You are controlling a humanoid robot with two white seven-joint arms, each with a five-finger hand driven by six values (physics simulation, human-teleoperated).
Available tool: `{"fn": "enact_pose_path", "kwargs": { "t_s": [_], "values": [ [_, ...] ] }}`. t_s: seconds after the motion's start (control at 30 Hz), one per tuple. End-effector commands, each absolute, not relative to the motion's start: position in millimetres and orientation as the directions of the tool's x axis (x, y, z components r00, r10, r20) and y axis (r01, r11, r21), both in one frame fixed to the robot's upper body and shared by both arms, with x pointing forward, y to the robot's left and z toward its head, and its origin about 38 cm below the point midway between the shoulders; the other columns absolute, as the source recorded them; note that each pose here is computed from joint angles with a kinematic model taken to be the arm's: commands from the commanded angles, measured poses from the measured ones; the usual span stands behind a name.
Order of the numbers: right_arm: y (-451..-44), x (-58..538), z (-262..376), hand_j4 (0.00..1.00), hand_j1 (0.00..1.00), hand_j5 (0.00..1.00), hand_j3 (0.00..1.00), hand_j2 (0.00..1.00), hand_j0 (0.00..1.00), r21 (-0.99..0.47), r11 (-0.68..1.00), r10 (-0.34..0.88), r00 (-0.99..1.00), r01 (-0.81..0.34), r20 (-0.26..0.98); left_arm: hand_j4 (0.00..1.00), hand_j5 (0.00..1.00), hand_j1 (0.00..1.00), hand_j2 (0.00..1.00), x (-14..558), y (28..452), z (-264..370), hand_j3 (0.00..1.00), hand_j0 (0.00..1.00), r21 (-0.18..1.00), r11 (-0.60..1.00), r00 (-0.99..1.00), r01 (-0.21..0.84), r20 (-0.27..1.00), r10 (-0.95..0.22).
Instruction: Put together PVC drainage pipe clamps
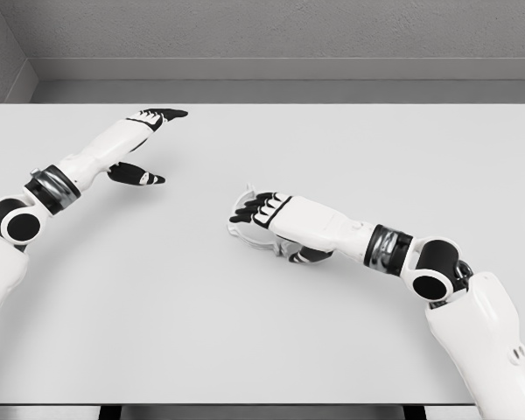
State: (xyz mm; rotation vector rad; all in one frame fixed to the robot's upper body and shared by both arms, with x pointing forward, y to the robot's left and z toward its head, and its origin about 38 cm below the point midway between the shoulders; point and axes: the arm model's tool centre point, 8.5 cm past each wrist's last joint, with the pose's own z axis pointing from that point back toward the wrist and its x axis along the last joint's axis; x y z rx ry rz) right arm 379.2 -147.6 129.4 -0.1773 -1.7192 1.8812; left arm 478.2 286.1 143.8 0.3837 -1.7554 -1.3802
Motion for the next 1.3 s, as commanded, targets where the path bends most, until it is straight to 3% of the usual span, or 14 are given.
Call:
{"fn": "enact_pose_path", "kwargs": {
  "t_s": [0.0, 1.27],
  "values": [
    [-148, 379, 129, 1.0, 1.0, 1.0, 1.0, 1.0, 1.0, -0.945, 0.005, 0.494, -0.821, -0.327, 0.287, 1.0, 1.0, 1.0, 1.0, 478, 287, 145, 1.0, 1.0, 0.902, 0.351, -0.592, 0.252, 0.431, -0.681],
    [-141, 388, 127, 1.0, 1.0, 1.0, 1.0, 1.0, 1.0, -0.942, -0.005, 0.493, -0.821, -0.336, 0.29, 1.0, 1.0, 1.0, 1.0, 476, 303, 147, 1.0, 1.0, 0.903, 0.357, -0.573, 0.241, 0.429, -0.699]
  ]
}}
